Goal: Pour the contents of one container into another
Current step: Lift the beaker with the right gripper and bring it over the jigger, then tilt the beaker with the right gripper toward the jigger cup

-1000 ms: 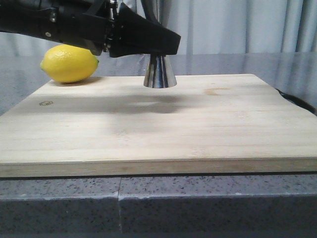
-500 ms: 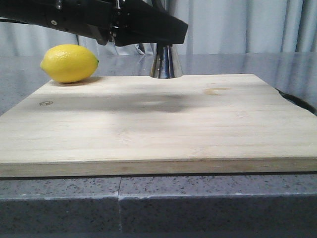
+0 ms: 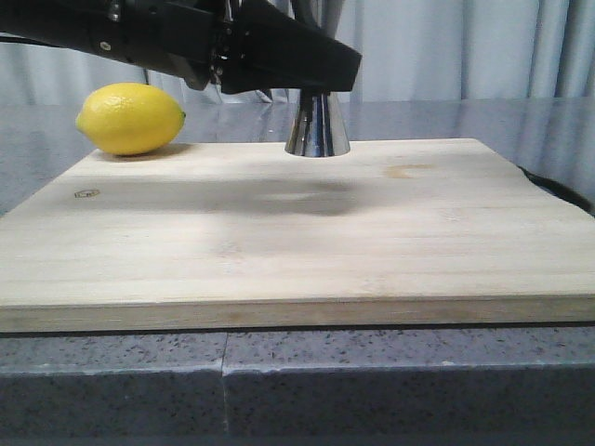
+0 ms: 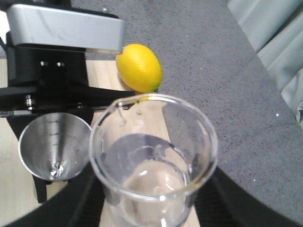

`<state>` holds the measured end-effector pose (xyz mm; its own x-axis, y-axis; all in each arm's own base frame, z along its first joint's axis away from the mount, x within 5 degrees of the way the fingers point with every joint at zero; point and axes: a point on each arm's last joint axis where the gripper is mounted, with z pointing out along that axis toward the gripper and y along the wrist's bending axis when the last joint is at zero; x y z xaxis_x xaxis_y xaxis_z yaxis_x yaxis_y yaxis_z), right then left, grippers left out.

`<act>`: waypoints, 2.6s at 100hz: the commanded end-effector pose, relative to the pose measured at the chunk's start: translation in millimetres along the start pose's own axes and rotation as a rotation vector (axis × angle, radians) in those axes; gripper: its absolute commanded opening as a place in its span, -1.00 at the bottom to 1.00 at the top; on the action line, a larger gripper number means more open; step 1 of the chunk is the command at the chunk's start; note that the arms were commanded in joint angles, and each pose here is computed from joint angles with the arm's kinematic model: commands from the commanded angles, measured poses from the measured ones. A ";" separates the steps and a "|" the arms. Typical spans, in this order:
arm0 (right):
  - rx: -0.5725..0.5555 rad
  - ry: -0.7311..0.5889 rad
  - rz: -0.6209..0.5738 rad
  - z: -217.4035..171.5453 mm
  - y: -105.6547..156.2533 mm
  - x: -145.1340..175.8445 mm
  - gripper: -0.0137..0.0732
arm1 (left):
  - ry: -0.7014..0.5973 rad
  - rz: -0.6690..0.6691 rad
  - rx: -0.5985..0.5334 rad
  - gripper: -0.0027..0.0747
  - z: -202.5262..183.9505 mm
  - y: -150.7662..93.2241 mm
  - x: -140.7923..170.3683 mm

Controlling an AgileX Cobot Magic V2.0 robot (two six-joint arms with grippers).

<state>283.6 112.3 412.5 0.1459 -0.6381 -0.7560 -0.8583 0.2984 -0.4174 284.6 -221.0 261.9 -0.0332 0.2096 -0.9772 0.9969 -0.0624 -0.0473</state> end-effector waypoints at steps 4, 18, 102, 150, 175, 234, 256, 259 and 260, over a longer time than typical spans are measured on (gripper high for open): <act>0.055 -0.054 -0.038 -14.6 -0.4 -21.4 -0.41 | -0.123 0.027 0.056 -0.97 -2.8 -10.1 -29.1; 0.034 -0.015 -0.062 -14.4 1.4 -17.8 -0.41 | -0.123 0.027 0.056 -0.97 -2.8 -10.1 -29.1; 0.069 0.075 -0.209 -6.9 6.0 -24.5 -0.41 | -0.123 0.027 0.056 -0.97 -2.8 -10.1 -29.1; 0.074 0.085 -0.265 -17.4 3.3 -36.1 -0.41 | -0.120 0.025 0.053 -0.97 -2.8 -9.9 -28.8; 0.052 0.091 -0.301 -13.0 9.7 -40.9 -0.41 | -0.120 0.025 0.053 -0.96 -2.8 -9.9 -28.8; 0.045 0.159 -0.407 -7.0 16.9 -44.1 -0.41 | -0.120 0.025 0.053 -0.97 -2.8 -9.9 -28.8; 0.047 0.174 -0.427 -6.3 17.5 -44.1 -0.41 | -0.120 0.025 0.053 -0.96 -2.8 -9.9 -28.8; 0.048 0.178 -0.430 -6.4 17.3 -43.8 -0.41 | -0.120 0.025 0.053 -0.96 -2.8 -9.9 -28.8; 0.049 0.180 -0.431 -6.4 17.2 -43.7 -0.41 | -0.120 0.025 0.053 -0.97 -2.8 -9.9 -28.8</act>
<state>265.3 142.9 418.2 0.3647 -0.8394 -0.4031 -0.7816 -0.0407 -0.6225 284.5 -220.9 261.8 -0.0382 0.2111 -0.9767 0.9967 -0.0619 -0.0524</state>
